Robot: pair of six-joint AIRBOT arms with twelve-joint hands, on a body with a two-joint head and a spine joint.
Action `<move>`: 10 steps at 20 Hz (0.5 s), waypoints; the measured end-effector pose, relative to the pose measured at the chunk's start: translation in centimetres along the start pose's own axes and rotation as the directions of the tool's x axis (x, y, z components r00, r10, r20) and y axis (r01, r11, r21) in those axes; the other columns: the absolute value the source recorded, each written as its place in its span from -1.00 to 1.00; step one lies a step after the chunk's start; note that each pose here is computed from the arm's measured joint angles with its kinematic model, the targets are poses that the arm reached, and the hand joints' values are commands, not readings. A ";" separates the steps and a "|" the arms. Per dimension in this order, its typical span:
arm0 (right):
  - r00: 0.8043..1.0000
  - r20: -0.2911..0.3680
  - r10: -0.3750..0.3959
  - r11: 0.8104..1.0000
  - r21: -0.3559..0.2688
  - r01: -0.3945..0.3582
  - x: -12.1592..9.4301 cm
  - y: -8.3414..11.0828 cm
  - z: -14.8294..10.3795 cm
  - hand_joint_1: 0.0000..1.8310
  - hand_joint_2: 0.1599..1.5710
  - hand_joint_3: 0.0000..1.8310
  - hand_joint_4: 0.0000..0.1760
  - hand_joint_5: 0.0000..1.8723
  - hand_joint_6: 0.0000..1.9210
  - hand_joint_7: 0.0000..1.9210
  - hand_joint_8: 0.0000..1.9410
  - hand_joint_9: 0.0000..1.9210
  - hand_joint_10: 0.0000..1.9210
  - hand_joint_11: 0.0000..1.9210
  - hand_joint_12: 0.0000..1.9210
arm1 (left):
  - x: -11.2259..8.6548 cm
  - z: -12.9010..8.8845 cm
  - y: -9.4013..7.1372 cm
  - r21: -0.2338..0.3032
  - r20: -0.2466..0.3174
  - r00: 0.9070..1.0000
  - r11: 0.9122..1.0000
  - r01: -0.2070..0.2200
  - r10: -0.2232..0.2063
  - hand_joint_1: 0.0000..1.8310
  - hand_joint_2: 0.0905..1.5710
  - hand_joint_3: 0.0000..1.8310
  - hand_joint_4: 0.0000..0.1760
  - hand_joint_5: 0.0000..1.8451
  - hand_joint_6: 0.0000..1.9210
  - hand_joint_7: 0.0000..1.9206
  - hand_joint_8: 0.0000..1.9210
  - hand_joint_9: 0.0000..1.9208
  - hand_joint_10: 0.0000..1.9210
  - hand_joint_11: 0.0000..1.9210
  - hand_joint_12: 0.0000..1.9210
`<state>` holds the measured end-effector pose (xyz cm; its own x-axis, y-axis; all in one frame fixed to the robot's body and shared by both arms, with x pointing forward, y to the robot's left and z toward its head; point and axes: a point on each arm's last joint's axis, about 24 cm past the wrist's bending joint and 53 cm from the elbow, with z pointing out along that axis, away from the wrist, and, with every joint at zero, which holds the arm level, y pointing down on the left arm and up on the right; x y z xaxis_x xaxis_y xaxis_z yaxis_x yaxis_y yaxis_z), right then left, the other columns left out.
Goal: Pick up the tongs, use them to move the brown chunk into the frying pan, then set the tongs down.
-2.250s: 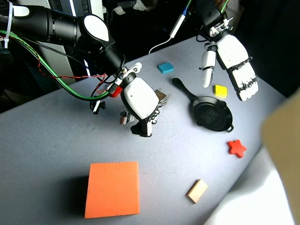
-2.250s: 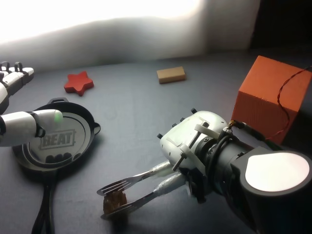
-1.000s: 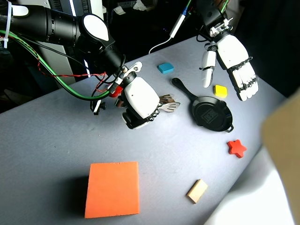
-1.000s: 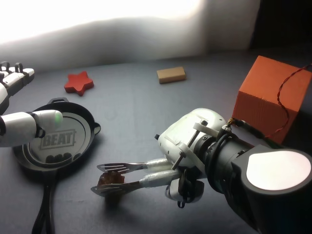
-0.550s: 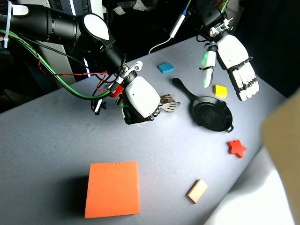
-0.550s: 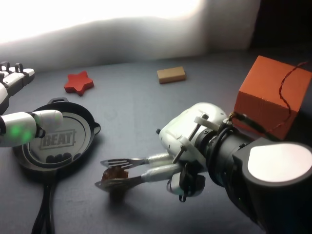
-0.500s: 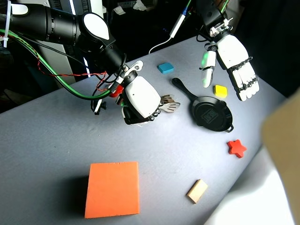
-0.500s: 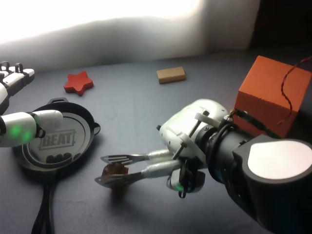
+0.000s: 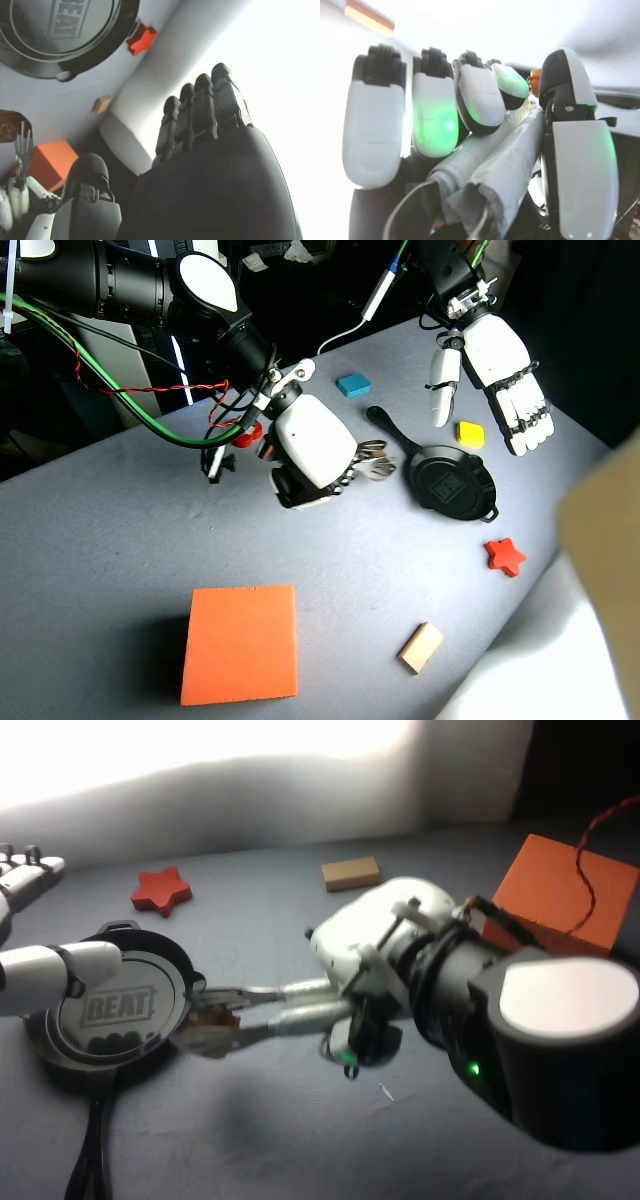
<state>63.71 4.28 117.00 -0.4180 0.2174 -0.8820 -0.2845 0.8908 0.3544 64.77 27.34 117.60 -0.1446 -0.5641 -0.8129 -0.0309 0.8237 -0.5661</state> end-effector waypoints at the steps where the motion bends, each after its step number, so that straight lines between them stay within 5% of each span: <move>1: 1.000 0.013 0.008 1.000 -0.006 -0.008 -0.7 0.1 0.4 -0.11 0.90 -1.00 1.00 0.55 1.00 0.70 1.00 0.81 1.00 0.82 1.00 | -0.3 0.1 0.4 -0.008 0.007 1.000 1.000 -0.001 0.001 -1.00 0.48 -0.99 -0.82 -0.93 -1.00 -0.95 -1.00 -0.97 -1.00 -1.00 -0.90; 10: 0.998 0.059 0.010 0.998 -0.063 -0.006 -3.7 3.0 4.3 -0.11 0.90 -1.00 1.00 0.53 1.00 0.71 1.00 0.81 1.00 0.82 1.00 | -2.1 1.0 4.3 -0.076 0.040 0.999 0.997 -0.007 0.010 -1.00 0.48 -1.00 -0.74 -0.94 -1.00 -0.95 -1.00 -0.97 -1.00 -1.00 -0.89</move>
<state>68.13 7.89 119.94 -0.3693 0.2490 -0.8953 -0.3358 0.8626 0.3784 65.88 32.04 116.76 -0.1057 -0.5580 -0.8231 -0.1047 0.8294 -0.5488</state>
